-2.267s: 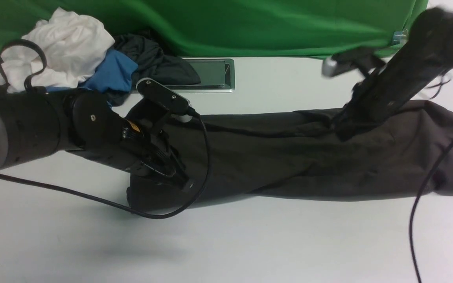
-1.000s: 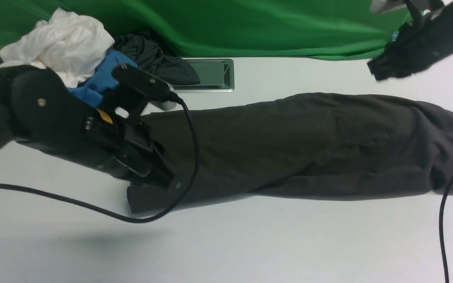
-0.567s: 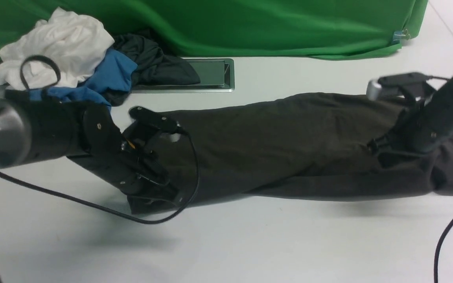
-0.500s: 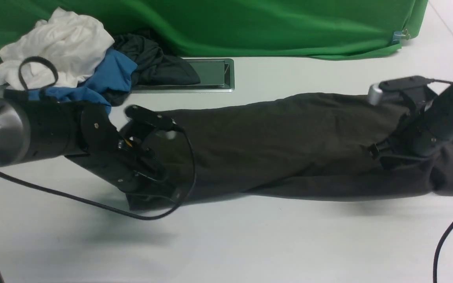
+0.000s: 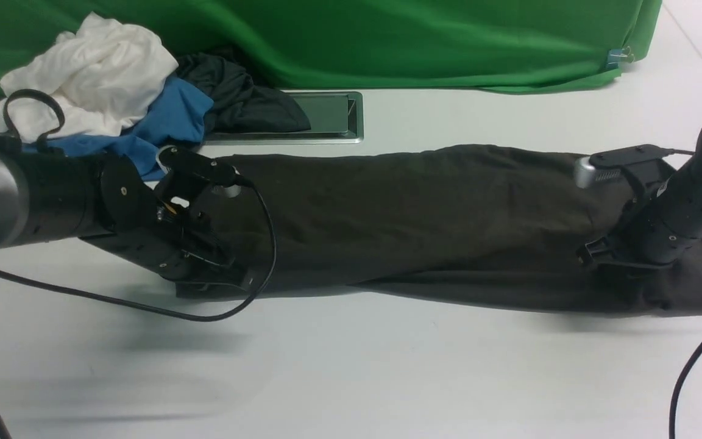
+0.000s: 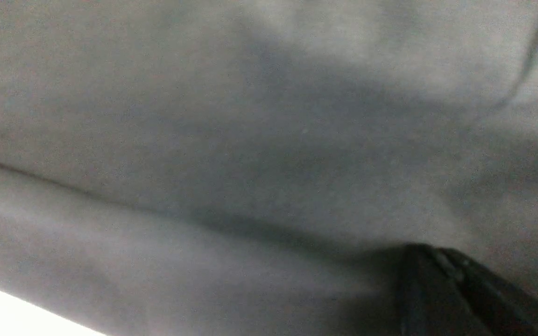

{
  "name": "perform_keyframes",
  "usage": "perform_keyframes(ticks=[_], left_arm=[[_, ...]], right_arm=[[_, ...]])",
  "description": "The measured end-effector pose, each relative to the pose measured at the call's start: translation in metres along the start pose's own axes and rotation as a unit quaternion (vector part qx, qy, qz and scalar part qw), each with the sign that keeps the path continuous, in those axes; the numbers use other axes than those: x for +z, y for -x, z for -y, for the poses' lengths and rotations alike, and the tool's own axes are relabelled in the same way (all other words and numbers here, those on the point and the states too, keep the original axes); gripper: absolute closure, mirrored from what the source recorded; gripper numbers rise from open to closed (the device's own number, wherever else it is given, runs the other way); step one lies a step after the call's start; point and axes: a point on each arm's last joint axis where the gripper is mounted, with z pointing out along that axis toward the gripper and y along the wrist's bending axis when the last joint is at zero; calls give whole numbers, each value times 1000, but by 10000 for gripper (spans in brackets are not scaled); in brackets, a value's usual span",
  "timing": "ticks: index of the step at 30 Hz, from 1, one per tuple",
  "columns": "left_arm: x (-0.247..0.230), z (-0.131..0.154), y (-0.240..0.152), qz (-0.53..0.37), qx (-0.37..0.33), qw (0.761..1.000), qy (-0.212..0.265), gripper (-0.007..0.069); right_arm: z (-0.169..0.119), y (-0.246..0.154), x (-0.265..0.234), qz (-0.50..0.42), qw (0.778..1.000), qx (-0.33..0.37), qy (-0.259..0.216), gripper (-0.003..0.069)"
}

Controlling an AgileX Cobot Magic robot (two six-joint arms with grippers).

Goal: Fold a long-sleeved shirt on a white desktop.
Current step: 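Pull the folded dark garment lengthwise by its ends to straighten it flat on the table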

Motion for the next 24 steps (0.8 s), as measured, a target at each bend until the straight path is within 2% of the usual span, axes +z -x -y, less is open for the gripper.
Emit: perform_keyframes(ticks=[11,14,18,19,20,21,24], left_arm=[[-12,-4,11,-13,6,1000,-4,607],[-39,-3,22,13,0,1000,-6,607],[-74,1,29,58,-7,998,-10,607],[-94,7,30,78,-6,997,-20,607],[-99,8,30,85,-4,996,-21,607],[-108,13,30,94,0,995,-28,607],[-147,45,27,144,42,987,-49,607]], right_arm=[[10,-7,-26,4,999,-3,-35,618],[10,-8,-63,57,997,8,-44,608],[21,-10,-93,100,993,33,-55,555],[36,-11,-102,113,990,59,-64,486],[41,-11,-103,114,989,63,-65,486],[51,-13,-104,117,987,83,-71,431],[93,-25,-94,98,978,163,-85,189]])
